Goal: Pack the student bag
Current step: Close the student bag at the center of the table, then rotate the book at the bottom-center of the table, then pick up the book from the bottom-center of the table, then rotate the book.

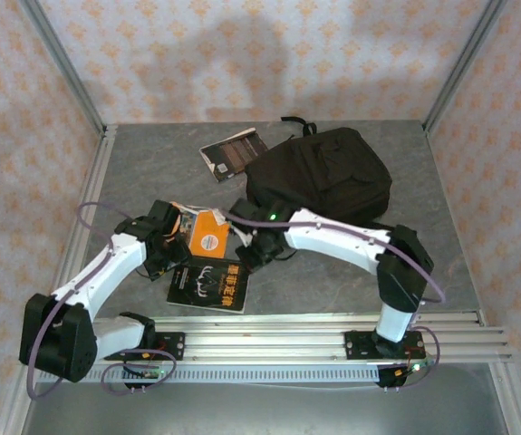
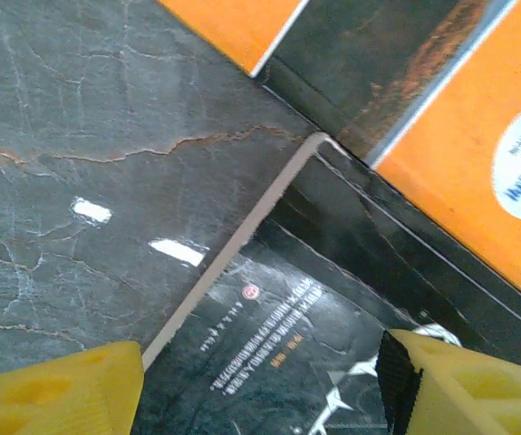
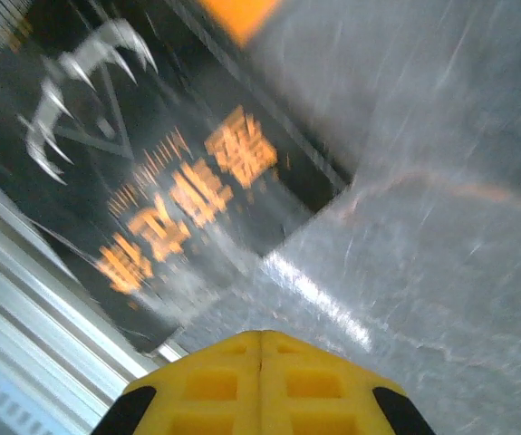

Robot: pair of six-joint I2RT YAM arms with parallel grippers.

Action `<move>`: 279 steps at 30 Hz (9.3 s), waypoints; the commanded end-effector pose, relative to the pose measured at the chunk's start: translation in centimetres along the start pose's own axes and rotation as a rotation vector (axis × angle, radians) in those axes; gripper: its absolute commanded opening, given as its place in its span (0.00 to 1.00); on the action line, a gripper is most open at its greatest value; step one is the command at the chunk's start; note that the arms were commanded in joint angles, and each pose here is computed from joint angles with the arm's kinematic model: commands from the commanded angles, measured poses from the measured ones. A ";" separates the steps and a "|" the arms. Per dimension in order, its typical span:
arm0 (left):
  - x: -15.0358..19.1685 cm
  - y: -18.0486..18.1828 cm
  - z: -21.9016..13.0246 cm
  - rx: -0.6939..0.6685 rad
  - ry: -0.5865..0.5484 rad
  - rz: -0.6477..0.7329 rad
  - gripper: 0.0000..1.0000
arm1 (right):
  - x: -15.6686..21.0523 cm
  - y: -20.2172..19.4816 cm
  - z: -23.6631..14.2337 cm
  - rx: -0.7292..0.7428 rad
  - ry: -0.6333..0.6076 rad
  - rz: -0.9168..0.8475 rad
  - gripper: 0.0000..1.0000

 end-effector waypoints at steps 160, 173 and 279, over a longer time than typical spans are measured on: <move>2.7 -16.4 -0.6 0.875 0.439 0.364 0.48 | 4.0 -10.8 9.7 0.002 0.009 0.671 0.15; 1.4 -15.7 -0.3 0.800 0.369 0.380 0.09 | 4.5 -11.4 8.6 0.085 0.022 0.656 0.22; -6.7 -26.8 -20.3 1.449 -0.090 -0.229 0.73 | -6.5 -15.8 -27.8 -0.686 -1.411 1.367 0.00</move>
Point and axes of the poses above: each hand's point on the last joint's axis, 136 mm out from that joint toward the fingers, its own z axis out along the fingers, its own y axis along the line the jaws close on, x = y × z, the point moved 7 cm from there along -z, back along the fingers, and after that the axes turned 2 degrees about z, right-handed, at the moved point
